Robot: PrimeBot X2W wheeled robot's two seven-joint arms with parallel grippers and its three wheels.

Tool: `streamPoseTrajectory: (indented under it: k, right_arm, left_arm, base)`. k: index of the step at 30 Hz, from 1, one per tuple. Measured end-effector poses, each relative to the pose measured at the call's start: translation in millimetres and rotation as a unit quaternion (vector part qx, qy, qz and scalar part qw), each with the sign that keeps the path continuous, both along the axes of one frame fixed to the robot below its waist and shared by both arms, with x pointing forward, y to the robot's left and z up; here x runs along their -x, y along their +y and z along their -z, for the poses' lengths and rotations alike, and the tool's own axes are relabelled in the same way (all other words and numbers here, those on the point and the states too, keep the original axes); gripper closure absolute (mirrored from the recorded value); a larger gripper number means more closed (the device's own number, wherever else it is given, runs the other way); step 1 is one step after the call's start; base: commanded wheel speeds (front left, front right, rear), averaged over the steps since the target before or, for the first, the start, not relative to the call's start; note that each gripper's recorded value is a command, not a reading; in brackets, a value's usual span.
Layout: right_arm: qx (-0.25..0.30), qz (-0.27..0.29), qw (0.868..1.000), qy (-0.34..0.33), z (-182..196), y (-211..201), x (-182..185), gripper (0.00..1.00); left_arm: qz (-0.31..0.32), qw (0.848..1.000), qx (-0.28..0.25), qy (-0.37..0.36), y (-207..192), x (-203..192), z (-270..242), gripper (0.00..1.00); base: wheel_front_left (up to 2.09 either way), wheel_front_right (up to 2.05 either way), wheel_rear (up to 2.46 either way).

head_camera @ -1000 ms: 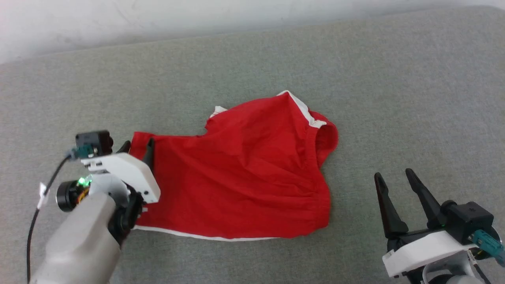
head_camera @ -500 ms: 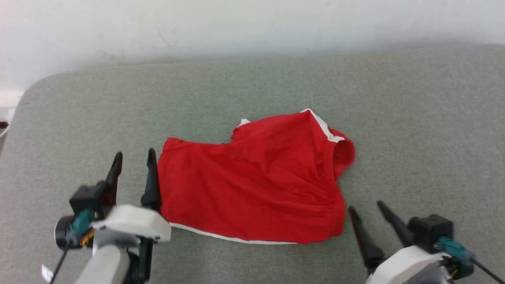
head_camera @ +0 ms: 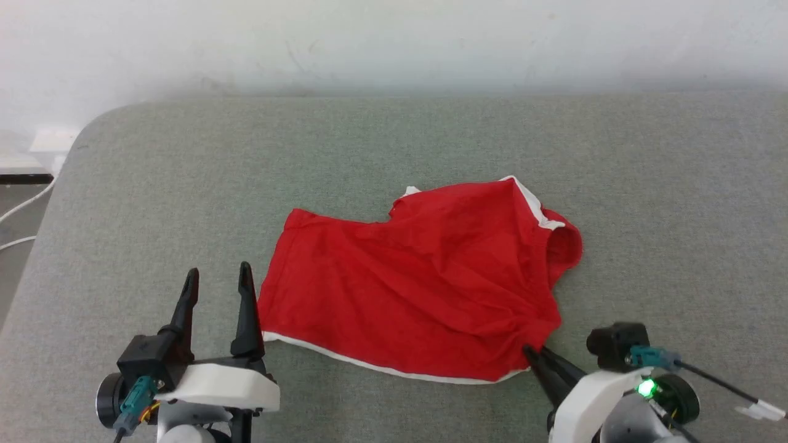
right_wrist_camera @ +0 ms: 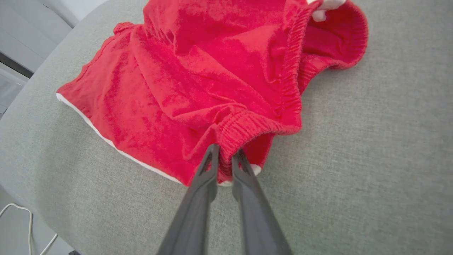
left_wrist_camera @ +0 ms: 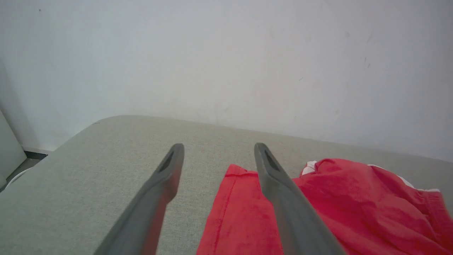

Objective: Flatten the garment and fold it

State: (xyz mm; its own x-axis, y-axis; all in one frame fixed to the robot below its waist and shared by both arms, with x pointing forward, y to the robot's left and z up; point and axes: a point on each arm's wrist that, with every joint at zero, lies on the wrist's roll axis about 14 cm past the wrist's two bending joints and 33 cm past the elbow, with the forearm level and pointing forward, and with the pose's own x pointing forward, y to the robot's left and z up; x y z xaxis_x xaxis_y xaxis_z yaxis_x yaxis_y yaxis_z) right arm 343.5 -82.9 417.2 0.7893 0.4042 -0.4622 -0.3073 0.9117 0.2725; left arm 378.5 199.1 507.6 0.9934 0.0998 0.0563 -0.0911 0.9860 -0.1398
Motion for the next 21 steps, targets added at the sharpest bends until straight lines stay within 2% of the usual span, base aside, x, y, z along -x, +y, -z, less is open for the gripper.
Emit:
streamPoseTrajectory:
  k: [10,16,17,18,19,20,21]
  right_arm:
    - [0.012,0.001,0.999,-0.047,-26.0,-10.9,-49.9,1.00]
    - [0.019,0.019,1.000,-0.003,-4.5,-27.2,-78.5,1.00]
    - [0.022,0.018,1.000,0.006,1.6,-27.8,-79.7,0.89]
    - [0.025,0.017,0.999,0.011,6.4,-27.8,-80.2,0.64]
    - [0.025,0.016,0.999,0.014,10.4,-27.6,-80.6,0.25]
    - [0.023,0.015,1.000,0.015,13.2,-25.5,-80.5,0.00]
    - [0.020,0.013,1.000,0.015,15.2,-23.1,-80.1,0.00]
  left_arm:
    - [-0.003,1.000,0.018,0.009,-3.2,0.8,10.0,0.00]
    - [-0.001,0.999,0.024,0.022,-6.5,-3.5,20.7,0.00]
    - [-0.003,0.999,0.026,0.024,-5.8,-3.7,22.3,0.00]
    - [-0.003,0.999,0.027,0.026,-5.6,-3.6,24.1,0.00]
    - [-0.005,0.999,0.027,0.029,-4.3,-2.9,25.9,0.00]
    - [-0.006,0.999,0.026,0.031,-3.0,-2.2,27.5,0.00]
    - [-0.009,0.999,0.025,0.034,-1.4,-1.6,29.3,0.00]
  base:
    - [0.00,0.00,0.00]
    - [0.00,0.00,0.00]
    - [0.00,0.00,0.00]
    - [0.00,0.00,0.00]
    - [0.00,0.00,0.00]
    - [0.00,0.00,0.00]
    - [0.00,0.00,0.00]
